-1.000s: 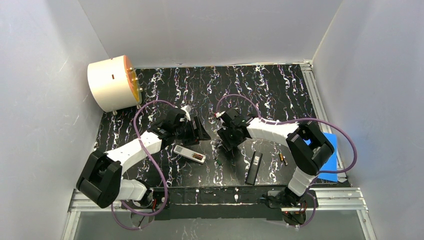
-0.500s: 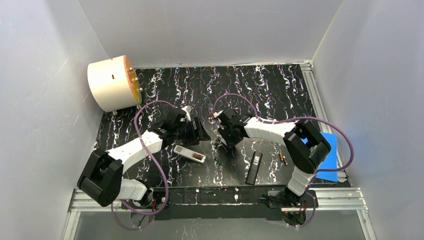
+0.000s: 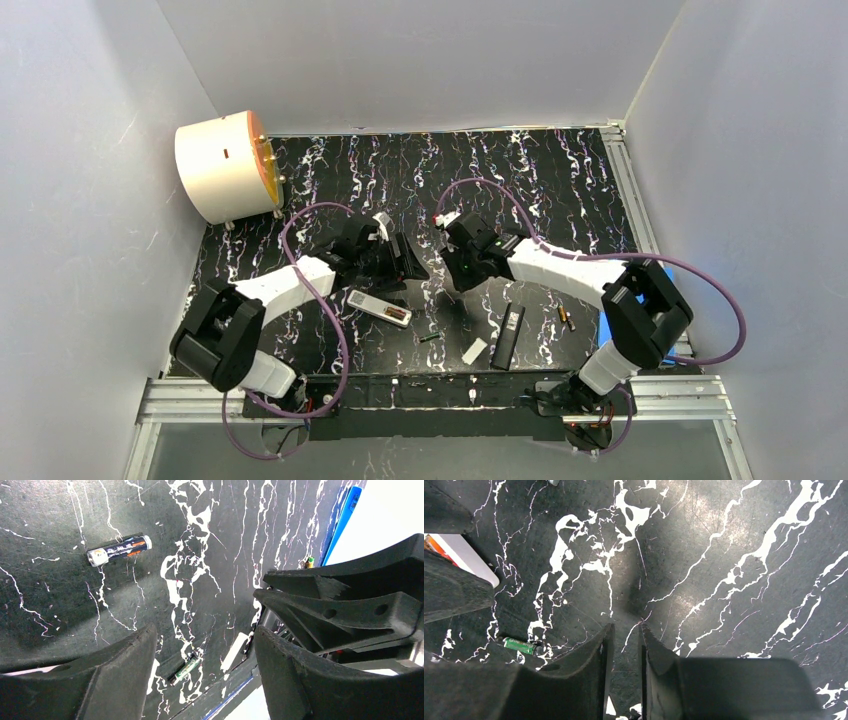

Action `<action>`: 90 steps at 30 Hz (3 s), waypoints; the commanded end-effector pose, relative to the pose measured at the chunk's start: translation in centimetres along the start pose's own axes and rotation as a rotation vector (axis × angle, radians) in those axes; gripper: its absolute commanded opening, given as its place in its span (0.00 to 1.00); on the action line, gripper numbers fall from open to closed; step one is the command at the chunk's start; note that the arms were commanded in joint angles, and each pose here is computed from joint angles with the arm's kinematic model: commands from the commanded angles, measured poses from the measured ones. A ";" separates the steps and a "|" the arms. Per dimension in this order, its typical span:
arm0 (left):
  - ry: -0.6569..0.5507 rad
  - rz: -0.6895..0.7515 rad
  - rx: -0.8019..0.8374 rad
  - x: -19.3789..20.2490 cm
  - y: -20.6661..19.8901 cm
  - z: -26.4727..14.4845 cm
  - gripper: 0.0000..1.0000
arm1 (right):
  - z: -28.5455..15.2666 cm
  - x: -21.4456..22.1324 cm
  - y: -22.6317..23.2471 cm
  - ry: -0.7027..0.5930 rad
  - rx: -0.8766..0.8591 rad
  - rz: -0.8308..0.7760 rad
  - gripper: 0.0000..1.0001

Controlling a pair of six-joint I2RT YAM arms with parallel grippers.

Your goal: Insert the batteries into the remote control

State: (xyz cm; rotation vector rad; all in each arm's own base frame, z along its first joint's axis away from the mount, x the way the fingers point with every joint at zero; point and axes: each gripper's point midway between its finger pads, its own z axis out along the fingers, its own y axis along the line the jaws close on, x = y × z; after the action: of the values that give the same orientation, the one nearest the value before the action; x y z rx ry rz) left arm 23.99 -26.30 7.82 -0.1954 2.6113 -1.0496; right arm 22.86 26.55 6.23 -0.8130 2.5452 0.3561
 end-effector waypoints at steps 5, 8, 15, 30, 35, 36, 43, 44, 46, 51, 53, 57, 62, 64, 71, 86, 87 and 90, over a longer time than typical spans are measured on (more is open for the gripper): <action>-0.058 0.033 0.023 -1.2 -1.4 -1.2 0.69 | -2.2 3.4 -0.8 0.063 0.098 0.177 0.57; -0.084 0.050 0.033 -1.3 -1.5 -1.8 0.69 | -3.3 5.2 -0.2 0.087 0.132 0.251 0.62; -0.137 0.097 0.019 -1.7 -1.5 -3.4 0.68 | -4.7 7.6 1.2 0.143 0.205 0.425 0.63; -0.315 0.126 -0.114 -0.3 1.8 -11.0 0.98 | -3.8 8.3 3.0 0.040 0.383 0.966 0.56; -0.264 0.138 -0.128 0.7 2.1 -11.2 0.98 | -4.1 10.2 2.0 0.075 0.487 1.015 0.56; -0.263 0.142 -0.111 0.8 1.9 -11.1 0.99 | -4.2 10.4 1.9 0.075 0.491 1.022 0.56; -0.245 0.101 -0.068 1.4 2.1 -9.9 0.98 | -3.4 12.4 2.4 0.123 0.450 1.044 0.55; -0.241 0.101 -0.067 1.5 2.1 -9.8 0.98 | -3.3 12.5 2.4 0.127 0.450 1.045 0.55; -0.238 0.101 -0.065 1.7 2.2 -9.7 0.98 | -3.3 12.7 2.3 0.130 0.457 1.048 0.55; -0.237 0.102 -0.064 1.8 2.5 -9.5 0.98 | -2.6 12.5 2.5 0.114 0.422 1.062 0.55; -0.232 0.102 -0.065 1.9 2.5 -9.5 0.98 | -2.4 12.6 2.7 0.122 0.420 1.063 0.55; -0.225 0.104 -0.069 2.0 2.6 -9.4 0.98 | -2.0 12.7 2.8 0.141 0.428 1.066 0.54; -0.223 0.123 -0.065 2.1 2.5 -9.6 0.98 | -2.0 13.2 2.6 0.174 0.461 1.064 0.46; -0.228 0.126 -0.064 2.1 2.6 -9.6 0.98 | -2.0 13.4 2.5 0.185 0.474 1.062 0.45; -0.224 0.126 -0.043 2.5 2.8 -9.4 0.98 | -2.1 13.8 1.5 0.191 0.540 1.031 0.47; -0.217 0.117 -0.033 3.1 3.1 -9.4 0.98 | -2.0 14.0 -0.1 0.217 0.599 0.985 0.45; -0.217 0.116 -0.034 3.1 3.1 -9.4 0.98 | -1.9 13.9 0.0 0.219 0.591 0.982 0.43; -0.214 0.112 -0.034 3.2 3.2 -9.3 0.98 | -1.6 13.9 0.4 0.231 0.567 0.973 0.41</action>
State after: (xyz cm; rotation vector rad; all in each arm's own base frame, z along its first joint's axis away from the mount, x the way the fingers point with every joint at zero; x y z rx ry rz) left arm 18.24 -18.74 11.54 -0.1643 2.4110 -0.8838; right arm 12.35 21.05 1.75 0.6906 2.8449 -0.1036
